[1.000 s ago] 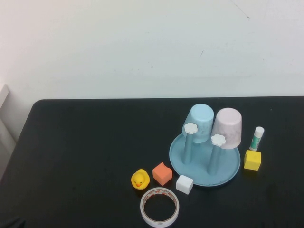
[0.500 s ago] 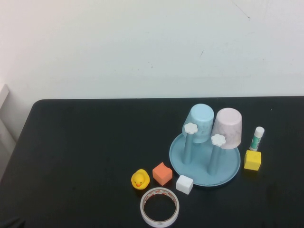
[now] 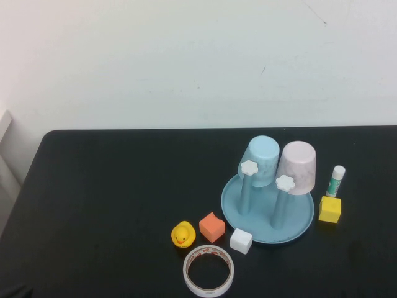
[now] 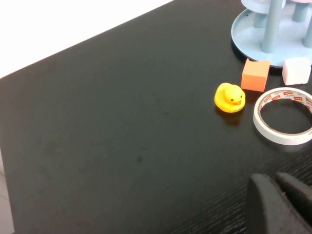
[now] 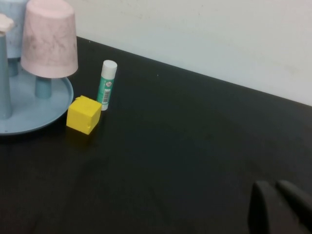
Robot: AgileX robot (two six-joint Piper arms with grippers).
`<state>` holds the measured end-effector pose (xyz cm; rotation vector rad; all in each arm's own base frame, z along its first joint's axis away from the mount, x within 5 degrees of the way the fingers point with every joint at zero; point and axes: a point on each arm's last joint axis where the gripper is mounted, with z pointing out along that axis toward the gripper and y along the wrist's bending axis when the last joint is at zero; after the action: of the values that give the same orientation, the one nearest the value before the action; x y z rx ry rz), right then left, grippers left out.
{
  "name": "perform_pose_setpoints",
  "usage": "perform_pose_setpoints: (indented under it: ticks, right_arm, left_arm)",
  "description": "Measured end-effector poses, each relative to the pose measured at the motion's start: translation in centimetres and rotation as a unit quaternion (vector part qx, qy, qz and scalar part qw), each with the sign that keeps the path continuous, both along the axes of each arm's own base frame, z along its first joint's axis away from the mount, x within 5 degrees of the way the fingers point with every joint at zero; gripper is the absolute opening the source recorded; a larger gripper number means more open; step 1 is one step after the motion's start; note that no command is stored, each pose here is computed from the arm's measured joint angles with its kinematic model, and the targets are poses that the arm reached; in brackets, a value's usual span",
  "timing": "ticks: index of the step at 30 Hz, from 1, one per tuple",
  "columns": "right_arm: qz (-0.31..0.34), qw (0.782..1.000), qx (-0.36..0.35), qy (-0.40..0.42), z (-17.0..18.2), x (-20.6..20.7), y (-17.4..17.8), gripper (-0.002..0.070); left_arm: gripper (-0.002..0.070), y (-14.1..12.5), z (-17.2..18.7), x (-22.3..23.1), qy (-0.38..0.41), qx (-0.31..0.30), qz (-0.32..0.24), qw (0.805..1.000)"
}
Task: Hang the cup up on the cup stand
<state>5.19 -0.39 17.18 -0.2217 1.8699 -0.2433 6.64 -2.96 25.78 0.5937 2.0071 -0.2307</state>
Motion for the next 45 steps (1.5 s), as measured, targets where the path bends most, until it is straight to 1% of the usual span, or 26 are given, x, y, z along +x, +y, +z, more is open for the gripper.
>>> perform_pose_setpoints:
  ticks: [12,14,18,22,26,28,30,33,36,39,42,45]
  right_arm:
    - [0.0,1.0,-0.001,0.002,0.0,0.0,0.0,-0.0001]
    - [0.0,1.0,-0.001,0.002,0.0,0.0,0.0,-0.0001]
    - [0.0,1.0,-0.001,0.002,0.0,0.0,0.0,-0.0001]
    - [0.0,1.0,-0.001,0.002,0.0,0.0,0.0,-0.0001]
    - [0.0,1.0,-0.001,0.002,0.0,0.0,0.0,-0.0001]
    - [0.0,1.0,-0.001,0.002,0.0,0.0,0.0,-0.0001]
    - [0.0,1.0,-0.001,0.003,0.0,0.0,0.0,-0.0001]
    - [0.0,1.0,-0.001,0.003,0.0,0.0,0.0,-0.0001]
    - [0.0,1.0,-0.001,0.003,0.0,0.0,0.0,-0.0001]
    - [0.0,1.0,-0.001,0.003,0.0,0.0,0.0,-0.0001]
    - [0.0,1.0,-0.002,0.003,0.0,0.0,0.0,-0.0001]
    - [0.0,1.0,-0.002,0.004,0.0,0.0,0.0,-0.0001]
  left_arm:
    - [-0.0001,-0.2,-0.6,0.0,0.002,0.0,-0.006,1.0]
    - [-0.0001,-0.3,-0.7,-0.1,0.009,-0.012,-0.007,1.0]
    - [-0.0001,-0.4,-0.6,-0.1,0.018,-0.045,0.011,0.999]
    - [-0.0001,-0.5,-0.1,0.3,-0.023,-0.068,0.019,0.997]
    - [-0.0001,-0.9,-0.5,0.9,-0.103,-0.092,0.016,0.99]
    - [-0.0001,-0.6,-1.2,1.1,-0.146,-0.105,0.034,0.983]
    - [-0.0001,0.0,-2.1,1.2,-0.187,-0.12,0.065,0.973]
    - [-0.0001,0.8,-3.5,0.9,-0.219,-0.123,0.106,0.962]
    - [-0.0001,1.6,-5.2,0.3,-0.222,-0.124,0.151,0.955]
    - [-0.0001,2.2,-5.4,-0.2,-0.23,-0.127,0.184,0.947]
    - [-0.0001,2.5,-5.5,-0.7,-0.233,-0.125,0.206,0.942]
    - [-0.0001,2.6,-6.2,-1.0,-0.206,-0.111,0.216,0.948]
